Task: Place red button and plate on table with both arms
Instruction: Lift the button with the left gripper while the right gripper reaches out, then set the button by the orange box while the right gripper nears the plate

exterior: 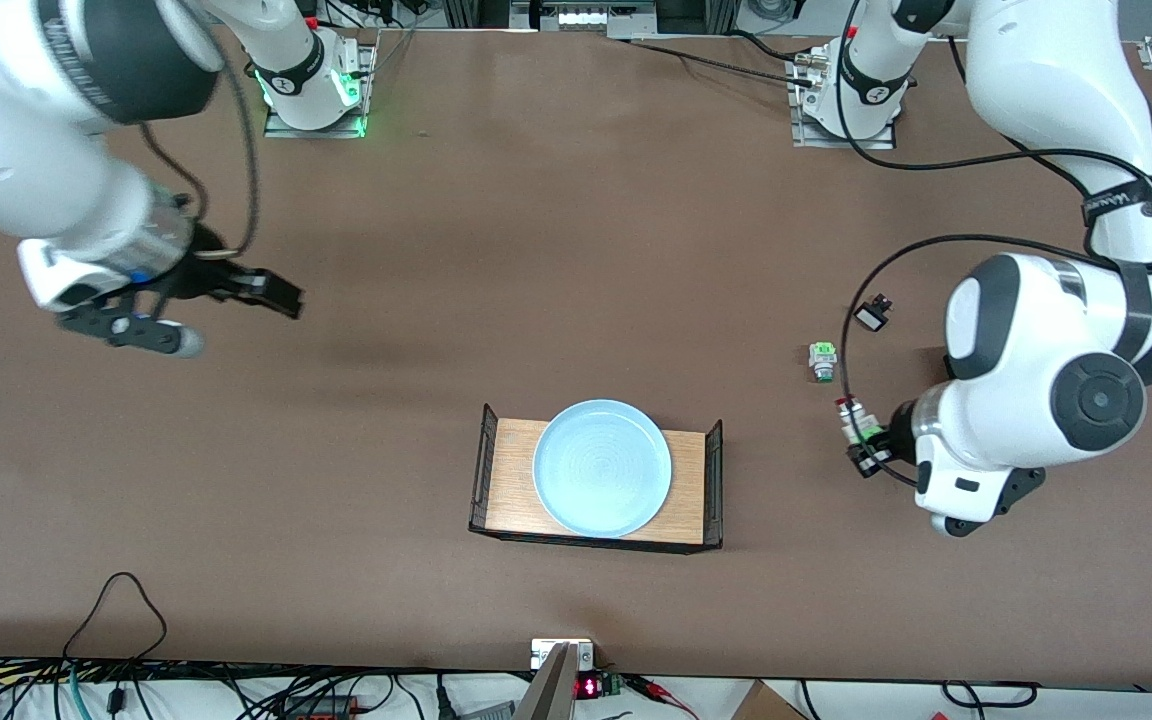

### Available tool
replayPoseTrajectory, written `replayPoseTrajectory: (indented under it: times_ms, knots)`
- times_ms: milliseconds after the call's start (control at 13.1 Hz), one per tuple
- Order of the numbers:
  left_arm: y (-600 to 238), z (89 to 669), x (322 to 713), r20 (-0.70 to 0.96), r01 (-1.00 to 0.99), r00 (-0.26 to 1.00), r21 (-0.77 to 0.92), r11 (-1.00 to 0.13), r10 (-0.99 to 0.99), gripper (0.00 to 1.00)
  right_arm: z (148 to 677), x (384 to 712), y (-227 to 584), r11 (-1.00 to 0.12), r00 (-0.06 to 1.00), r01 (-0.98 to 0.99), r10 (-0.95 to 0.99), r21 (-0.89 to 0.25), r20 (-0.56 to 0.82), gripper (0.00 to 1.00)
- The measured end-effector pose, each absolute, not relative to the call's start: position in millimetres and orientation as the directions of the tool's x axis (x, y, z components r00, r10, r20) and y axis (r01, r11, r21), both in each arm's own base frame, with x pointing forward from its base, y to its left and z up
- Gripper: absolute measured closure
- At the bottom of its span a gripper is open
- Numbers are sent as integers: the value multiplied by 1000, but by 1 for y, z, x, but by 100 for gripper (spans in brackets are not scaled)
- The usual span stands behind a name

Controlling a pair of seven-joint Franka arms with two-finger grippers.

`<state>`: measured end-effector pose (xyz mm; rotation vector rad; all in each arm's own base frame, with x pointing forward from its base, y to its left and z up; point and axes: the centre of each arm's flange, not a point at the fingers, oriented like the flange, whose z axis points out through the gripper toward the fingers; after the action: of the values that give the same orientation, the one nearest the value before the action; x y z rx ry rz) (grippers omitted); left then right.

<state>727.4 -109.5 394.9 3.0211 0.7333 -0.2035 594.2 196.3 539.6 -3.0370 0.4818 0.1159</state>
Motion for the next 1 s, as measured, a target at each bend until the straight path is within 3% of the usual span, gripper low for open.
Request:
replayPoseTrajectory:
  times_ms: [460, 689, 996]
  knots:
    - [-2, 287, 705, -135, 197, 973, 50, -979, 189, 57, 513, 583, 311, -826, 837, -547, -545, -137, -54, 0]
    - [12, 232, 682, -141, 121, 984, 80, -989, 109, 57, 500, 583, 349, -735, 762, -644, -642, -213, -86, 0]
    - [13, 207, 670, -164, 31, 986, 101, -994, 14, 57, 478, 585, 388, -641, 681, -722, -726, -260, -99, 0]
